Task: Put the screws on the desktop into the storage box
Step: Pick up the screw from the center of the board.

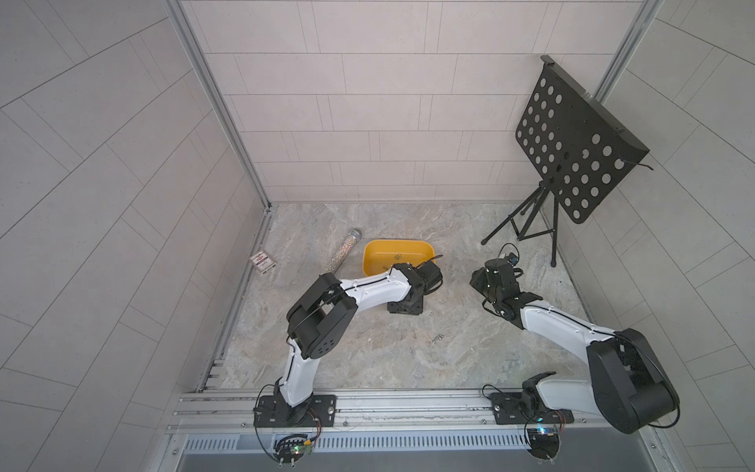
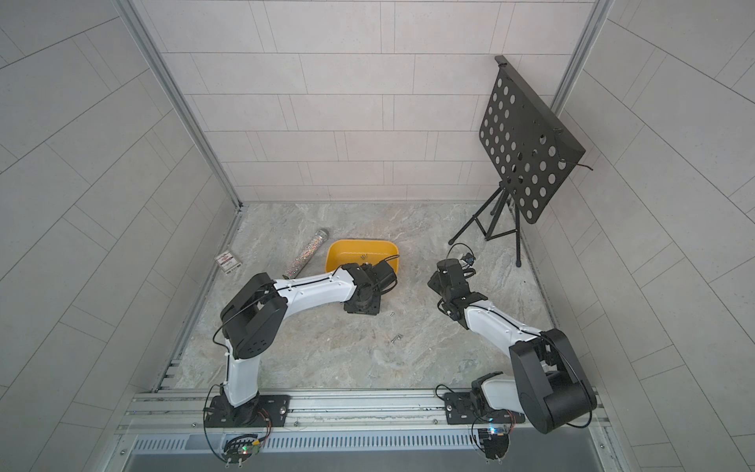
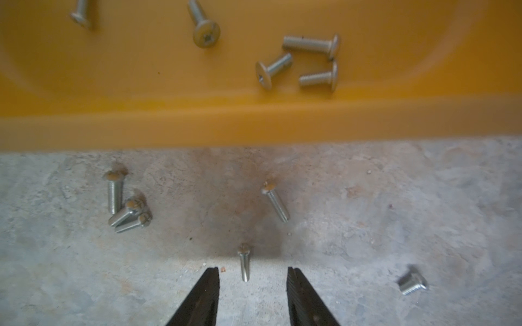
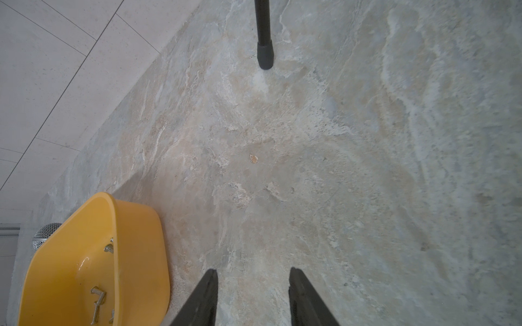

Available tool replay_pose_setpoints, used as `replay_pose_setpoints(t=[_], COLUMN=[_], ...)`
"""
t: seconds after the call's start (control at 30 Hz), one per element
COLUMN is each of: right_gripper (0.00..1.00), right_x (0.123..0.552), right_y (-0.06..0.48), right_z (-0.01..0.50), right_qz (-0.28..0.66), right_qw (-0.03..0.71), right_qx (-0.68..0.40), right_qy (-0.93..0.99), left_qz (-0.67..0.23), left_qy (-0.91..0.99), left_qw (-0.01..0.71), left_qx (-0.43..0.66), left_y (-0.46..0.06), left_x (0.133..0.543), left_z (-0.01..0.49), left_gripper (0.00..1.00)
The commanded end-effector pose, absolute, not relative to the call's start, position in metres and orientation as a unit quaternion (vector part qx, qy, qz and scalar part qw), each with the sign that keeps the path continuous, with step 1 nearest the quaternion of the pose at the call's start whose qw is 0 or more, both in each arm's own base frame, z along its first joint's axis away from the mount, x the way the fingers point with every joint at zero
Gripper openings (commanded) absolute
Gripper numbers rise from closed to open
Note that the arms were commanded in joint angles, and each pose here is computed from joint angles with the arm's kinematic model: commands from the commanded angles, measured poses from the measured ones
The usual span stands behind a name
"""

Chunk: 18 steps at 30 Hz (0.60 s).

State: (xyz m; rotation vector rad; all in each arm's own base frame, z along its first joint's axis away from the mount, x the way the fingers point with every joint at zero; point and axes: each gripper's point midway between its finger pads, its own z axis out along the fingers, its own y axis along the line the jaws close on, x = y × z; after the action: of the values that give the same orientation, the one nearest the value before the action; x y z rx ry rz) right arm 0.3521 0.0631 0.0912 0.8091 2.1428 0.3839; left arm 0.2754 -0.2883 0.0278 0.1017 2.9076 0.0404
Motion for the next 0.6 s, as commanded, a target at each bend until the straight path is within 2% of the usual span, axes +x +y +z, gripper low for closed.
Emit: replay_pose_setpoints(t=[0.0,0.3,0.57], right_gripper=[0.46,0.46,0.46], right_x=[0.352,0.353,0.354], right_y=[0.061,0.064,0.064], right_z=[0.087,0.083,0.081], right_qz=[0.15,0.154,0.153], right_qw=[0.395,0.388,0.387], right_qx=[0.324,0.323,0.323], right_qy=[0.847,0.849,0.85], left_qz=[0.02,0.031,0.033], left_qy=[0.992,0.993,0.995], left_qw=[0.112,0.102,0.091], left_qx=[0.045,0.044,0.04], left_y=[-0.291,-0.283,-0.278], left_x=[0.275,0.27,0.267], left_z=[0.025,0.017,0.01], left_gripper=[0.43,0.35,0.32])
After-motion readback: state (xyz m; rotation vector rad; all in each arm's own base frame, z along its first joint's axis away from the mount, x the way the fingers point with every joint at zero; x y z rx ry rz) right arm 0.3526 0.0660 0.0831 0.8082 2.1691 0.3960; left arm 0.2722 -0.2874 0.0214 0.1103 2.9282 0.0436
